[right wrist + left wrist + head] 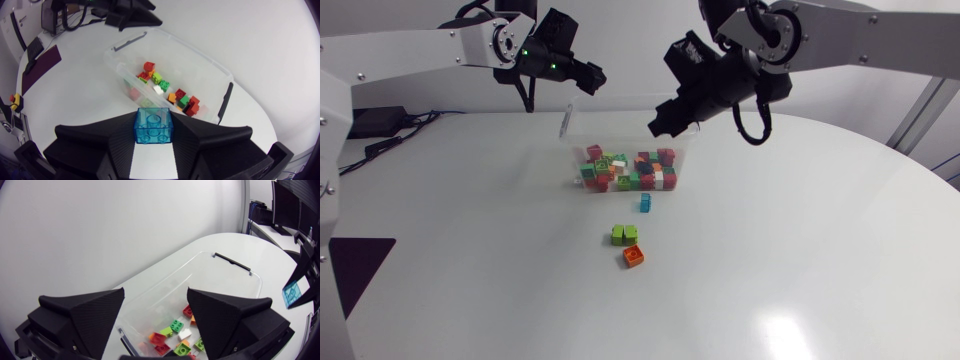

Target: Place the duplo bricks in the container

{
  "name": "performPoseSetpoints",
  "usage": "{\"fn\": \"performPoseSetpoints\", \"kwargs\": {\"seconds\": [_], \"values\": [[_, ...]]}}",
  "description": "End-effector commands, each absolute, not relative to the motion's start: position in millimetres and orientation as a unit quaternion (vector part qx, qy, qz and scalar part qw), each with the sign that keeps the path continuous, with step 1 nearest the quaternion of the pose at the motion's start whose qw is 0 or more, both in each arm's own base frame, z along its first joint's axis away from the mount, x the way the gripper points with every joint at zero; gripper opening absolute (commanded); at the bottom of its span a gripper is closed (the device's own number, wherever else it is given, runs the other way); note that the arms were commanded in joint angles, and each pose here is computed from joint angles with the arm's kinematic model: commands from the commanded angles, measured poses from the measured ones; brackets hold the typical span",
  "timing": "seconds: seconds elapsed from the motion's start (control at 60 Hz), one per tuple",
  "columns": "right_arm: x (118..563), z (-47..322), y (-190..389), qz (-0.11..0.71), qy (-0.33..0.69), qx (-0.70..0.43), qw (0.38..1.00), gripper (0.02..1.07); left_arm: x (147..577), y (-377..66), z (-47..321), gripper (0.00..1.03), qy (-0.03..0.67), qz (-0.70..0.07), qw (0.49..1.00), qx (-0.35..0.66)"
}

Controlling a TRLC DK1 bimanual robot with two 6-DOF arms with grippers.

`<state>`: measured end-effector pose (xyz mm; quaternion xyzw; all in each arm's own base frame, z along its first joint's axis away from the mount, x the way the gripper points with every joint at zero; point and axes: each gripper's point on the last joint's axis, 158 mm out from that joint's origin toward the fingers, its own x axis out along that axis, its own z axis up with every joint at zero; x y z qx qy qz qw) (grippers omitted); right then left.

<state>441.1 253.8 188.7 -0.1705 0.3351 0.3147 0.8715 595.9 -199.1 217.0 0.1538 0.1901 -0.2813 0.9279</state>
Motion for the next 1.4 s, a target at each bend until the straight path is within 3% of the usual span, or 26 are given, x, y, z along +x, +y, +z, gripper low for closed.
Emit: {"fn": "performPoseSetpoints", "kwargs": {"seconds": [0.0, 0.267, 0.583, 0.667, 0.717, 0.767, 1.033, 1.15, 1.383], "values": [[456, 207, 265, 0.313, 0.311, -0.15, 0.885, 0.32, 577, -185, 251, 0.99, 0.163, -0.268, 0.938, 0.144], [510, 206, 275, 0.297, 0.274, -0.129, 0.906, 0.33, 497, -168, 261, 0.99, 0.16, -0.298, 0.925, 0.17], [558, 174, 285, 0.287, 0.268, -0.122, 0.912, 0.35, 418, -179, 204, 0.98, 0.189, -0.376, 0.882, 0.211], [566, 160, 285, 0.285, 0.277, -0.122, 0.91, 0.56, 408, -187, 186, 0.98, 0.21, -0.392, 0.869, 0.217], [570, 151, 283, 0.281, 0.292, -0.123, 0.906, 0.85, 399, -193, 169, 0.98, 0.243, -0.406, 0.855, 0.213], [572, 150, 280, 0.275, 0.294, -0.124, 0.907, 0.99, 394, -196, 158, 0.99, 0.269, -0.411, 0.845, 0.211], [567, 194, 235, 0.237, 0.272, -0.11, 0.926, 1.02, 377, -222, 125, 0.98, 0.377, -0.388, 0.829, 0.146], [554, 208, 208, 0.218, 0.264, -0.096, 0.935, 1.02, 362, -233, 101, 0.98, 0.47, -0.367, 0.798, 0.09], [515, 222, 164, 0.193, 0.25, -0.091, 0.944, 1.02, 366, -244, 85, 0.98, 0.549, -0.299, 0.781, -0.011]]}}
